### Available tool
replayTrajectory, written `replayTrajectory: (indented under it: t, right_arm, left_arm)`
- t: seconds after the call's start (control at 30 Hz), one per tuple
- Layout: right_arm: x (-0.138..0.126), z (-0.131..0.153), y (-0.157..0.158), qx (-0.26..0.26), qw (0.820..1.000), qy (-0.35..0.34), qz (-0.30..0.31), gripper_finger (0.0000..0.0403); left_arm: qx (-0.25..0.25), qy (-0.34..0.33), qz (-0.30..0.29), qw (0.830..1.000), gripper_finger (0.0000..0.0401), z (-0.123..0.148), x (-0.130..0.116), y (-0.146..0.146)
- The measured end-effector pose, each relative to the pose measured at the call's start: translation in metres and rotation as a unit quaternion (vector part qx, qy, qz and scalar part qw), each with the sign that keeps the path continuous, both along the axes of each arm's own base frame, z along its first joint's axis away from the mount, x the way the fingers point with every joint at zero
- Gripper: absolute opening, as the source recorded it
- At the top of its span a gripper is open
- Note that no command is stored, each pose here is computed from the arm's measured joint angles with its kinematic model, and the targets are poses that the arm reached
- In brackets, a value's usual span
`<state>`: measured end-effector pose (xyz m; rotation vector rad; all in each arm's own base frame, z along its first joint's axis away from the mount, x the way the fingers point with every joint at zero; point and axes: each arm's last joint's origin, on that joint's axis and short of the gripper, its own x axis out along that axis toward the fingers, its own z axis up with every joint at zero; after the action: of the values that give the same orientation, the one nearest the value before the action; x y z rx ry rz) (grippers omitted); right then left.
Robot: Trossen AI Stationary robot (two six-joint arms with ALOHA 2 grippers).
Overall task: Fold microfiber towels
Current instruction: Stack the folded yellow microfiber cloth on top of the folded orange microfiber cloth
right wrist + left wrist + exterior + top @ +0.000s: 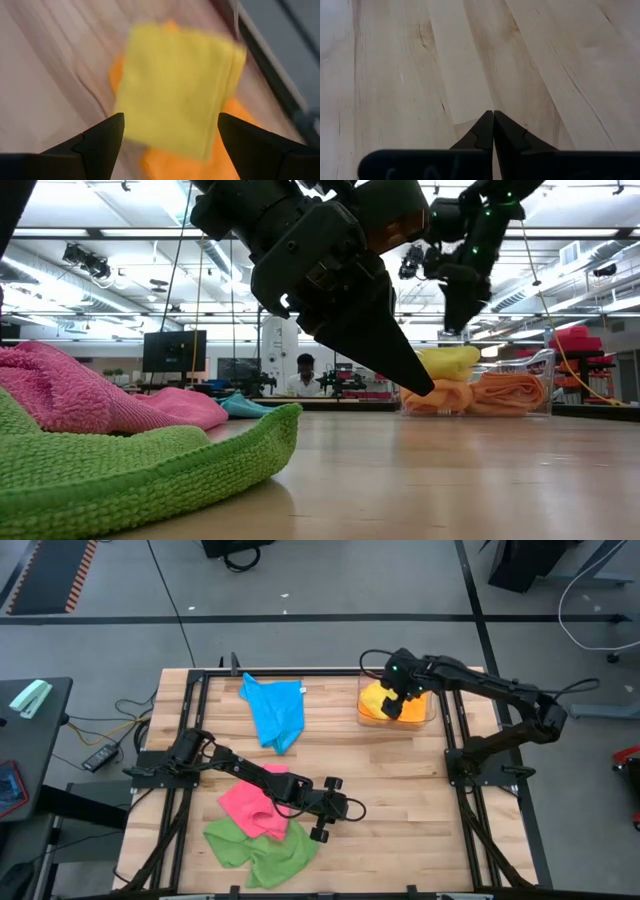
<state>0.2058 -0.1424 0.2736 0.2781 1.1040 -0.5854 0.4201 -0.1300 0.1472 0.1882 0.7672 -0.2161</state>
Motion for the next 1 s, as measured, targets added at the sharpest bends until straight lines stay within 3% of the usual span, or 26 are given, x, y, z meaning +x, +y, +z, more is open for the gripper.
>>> replayTrajectory:
  t: [0.17, 0.47, 0.63, 0.8, 1.0]
  right_arm:
    - [-0.006, -0.016, 0.001, -0.002, 0.999, 0.036, -0.037, 0.0330]
    - [0.005, -0.072, -0.018, -0.041, 0.999, 0.003, -0.026, 0.0330]
    - [0.014, -0.092, -0.026, -0.032, 0.999, 0.029, -0.013, 0.0330]
    - [0.016, -0.079, -0.028, -0.018, 0.998, 0.058, 0.003, 0.0330]
    - [0.014, -0.038, -0.027, -0.053, 0.999, 0.012, 0.000, 0.0330]
  left_arm:
    - [0.000, 0.000, 0.000, 1.000, 0.0029, 0.000, 0.000, 0.000]
    - [0.000, -0.001, -0.001, 1.000, 0.0011, 0.000, 0.000, 0.000]
    - [-0.001, -0.001, 0.000, 1.000, 0.0016, 0.000, 0.000, 0.000]
    - [-0.001, -0.001, 0.001, 1.000, 0.0029, 0.000, 0.000, 0.000]
    - [-0.001, 0.000, 0.001, 1.000, 0.0024, 0.000, 0.000, 0.000]
